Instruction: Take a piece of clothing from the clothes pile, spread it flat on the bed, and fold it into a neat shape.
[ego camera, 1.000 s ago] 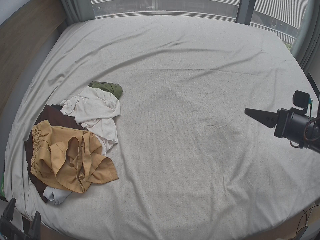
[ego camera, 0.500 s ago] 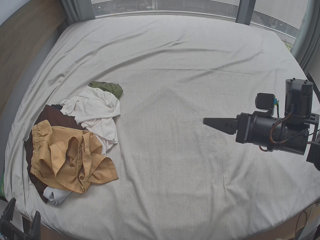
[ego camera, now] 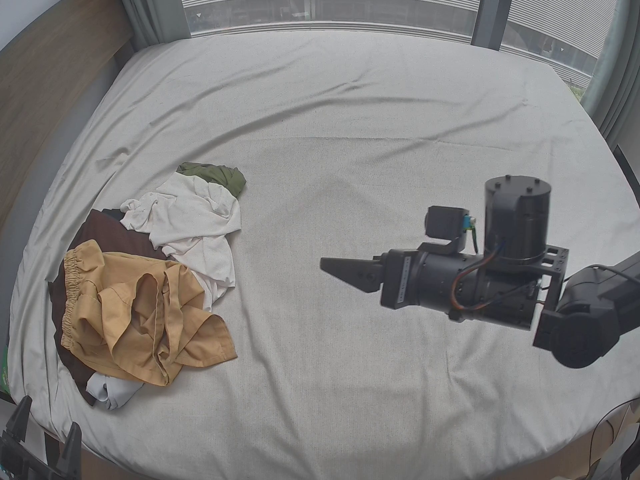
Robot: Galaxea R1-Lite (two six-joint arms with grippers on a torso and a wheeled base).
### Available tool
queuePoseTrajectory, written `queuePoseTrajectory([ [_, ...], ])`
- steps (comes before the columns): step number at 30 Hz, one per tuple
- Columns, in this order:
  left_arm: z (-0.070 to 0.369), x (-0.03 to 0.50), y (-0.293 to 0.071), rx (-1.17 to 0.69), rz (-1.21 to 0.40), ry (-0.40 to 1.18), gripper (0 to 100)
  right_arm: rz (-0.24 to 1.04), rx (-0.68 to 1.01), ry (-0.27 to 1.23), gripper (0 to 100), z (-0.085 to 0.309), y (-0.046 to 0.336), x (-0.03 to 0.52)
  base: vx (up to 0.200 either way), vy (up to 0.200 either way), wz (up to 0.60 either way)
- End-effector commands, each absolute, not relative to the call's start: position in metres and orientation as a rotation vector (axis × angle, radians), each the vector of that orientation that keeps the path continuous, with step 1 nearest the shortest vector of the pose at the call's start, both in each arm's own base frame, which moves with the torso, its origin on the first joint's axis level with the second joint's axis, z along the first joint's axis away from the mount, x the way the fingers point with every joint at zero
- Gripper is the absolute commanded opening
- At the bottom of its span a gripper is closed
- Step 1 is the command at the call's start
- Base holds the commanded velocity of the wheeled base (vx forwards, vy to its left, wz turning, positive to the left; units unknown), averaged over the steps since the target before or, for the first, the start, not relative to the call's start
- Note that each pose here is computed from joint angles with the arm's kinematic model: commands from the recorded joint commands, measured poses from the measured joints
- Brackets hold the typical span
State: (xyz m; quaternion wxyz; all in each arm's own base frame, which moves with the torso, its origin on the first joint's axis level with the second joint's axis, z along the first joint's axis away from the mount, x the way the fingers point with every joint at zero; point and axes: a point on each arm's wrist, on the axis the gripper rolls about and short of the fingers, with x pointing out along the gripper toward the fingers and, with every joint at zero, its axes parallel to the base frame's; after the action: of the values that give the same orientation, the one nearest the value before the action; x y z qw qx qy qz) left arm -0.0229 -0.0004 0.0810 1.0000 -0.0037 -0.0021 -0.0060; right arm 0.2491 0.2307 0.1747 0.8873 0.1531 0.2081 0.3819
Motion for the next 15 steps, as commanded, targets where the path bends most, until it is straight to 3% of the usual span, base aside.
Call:
queuePoseTrajectory([
  [1,0.076,-0.023,0.000,-0.008,-0.012,-0.003,100,0.808,0.305,0.484,100,0.155,0.252,0.257,0.000,0.000,0.00],
  [15,0.076,-0.023,0.000,-0.009,-0.011,-0.003,100,0.866,0.283,0.521,100,0.127,0.296,0.263,0.000,0.000,0.00],
])
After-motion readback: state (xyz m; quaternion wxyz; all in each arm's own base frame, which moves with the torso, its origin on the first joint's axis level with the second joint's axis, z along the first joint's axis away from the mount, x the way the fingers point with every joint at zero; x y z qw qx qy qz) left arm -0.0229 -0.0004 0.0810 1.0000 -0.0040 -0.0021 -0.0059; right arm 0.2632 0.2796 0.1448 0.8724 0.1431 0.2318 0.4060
